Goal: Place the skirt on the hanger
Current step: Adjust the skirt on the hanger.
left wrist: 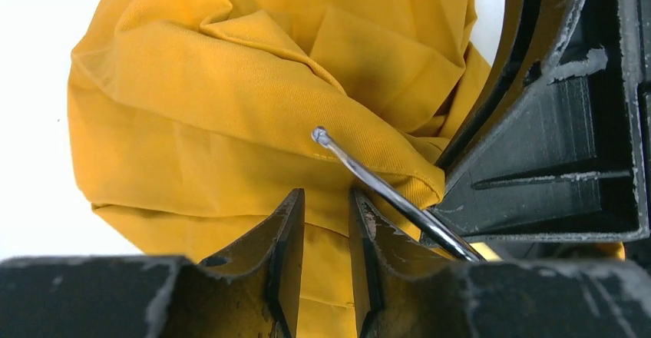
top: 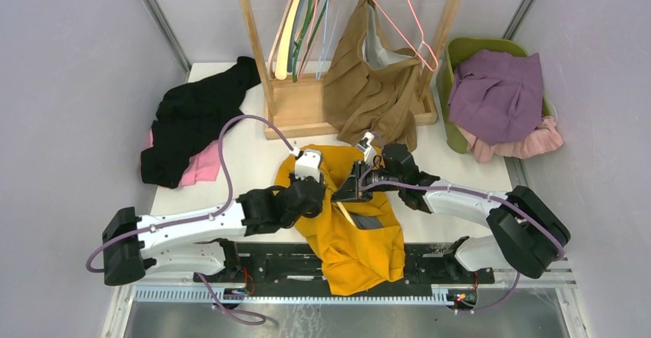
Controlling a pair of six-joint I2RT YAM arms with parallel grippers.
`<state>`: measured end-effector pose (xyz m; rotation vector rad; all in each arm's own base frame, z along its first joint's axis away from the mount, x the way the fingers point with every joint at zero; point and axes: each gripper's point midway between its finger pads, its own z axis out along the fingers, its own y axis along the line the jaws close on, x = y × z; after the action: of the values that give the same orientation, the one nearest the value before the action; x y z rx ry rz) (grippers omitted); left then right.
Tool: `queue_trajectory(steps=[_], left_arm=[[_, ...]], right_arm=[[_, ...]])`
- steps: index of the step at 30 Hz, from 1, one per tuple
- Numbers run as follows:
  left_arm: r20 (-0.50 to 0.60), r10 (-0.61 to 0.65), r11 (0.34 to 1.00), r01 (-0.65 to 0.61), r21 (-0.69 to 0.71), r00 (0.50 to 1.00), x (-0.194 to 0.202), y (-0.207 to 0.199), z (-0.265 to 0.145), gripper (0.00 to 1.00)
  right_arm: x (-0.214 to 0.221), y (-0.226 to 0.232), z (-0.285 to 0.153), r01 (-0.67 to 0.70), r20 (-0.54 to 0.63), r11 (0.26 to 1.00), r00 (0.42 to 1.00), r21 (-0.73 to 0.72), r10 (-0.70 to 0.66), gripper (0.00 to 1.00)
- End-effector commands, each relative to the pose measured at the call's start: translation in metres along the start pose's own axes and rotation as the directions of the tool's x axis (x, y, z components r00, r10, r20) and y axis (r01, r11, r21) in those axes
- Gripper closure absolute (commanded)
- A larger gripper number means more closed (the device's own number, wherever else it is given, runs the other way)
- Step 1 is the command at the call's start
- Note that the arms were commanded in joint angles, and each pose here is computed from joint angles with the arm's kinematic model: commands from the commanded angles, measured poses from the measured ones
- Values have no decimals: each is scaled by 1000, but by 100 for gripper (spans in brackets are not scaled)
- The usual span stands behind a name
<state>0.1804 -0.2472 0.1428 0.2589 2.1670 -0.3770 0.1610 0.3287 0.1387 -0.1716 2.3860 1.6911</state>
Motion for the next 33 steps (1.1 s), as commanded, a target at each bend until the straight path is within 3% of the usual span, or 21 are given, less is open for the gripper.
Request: queue_trajectory(steps=[1, 6, 13, 33], left_arm=[[155, -109, 993, 101, 54, 982, -38, -24, 9, 66], [162, -69, 997, 63, 40, 984, -46, -32, 14, 66], [145, -41, 999, 37, 33, 989, -44, -38, 24, 66], [118, -30, 999, 25, 41, 993, -43, -39, 40, 69]], right_arm=[[-11, 23, -8, 140, 31, 988, 990, -60, -138, 76], [-12, 2, -33, 228, 6, 955, 972, 191, -234, 69], [-19, -8, -57, 293, -11, 887, 951, 356, -310, 70], [-21, -37, -62, 314, -25, 820, 938, 478, -345, 66]])
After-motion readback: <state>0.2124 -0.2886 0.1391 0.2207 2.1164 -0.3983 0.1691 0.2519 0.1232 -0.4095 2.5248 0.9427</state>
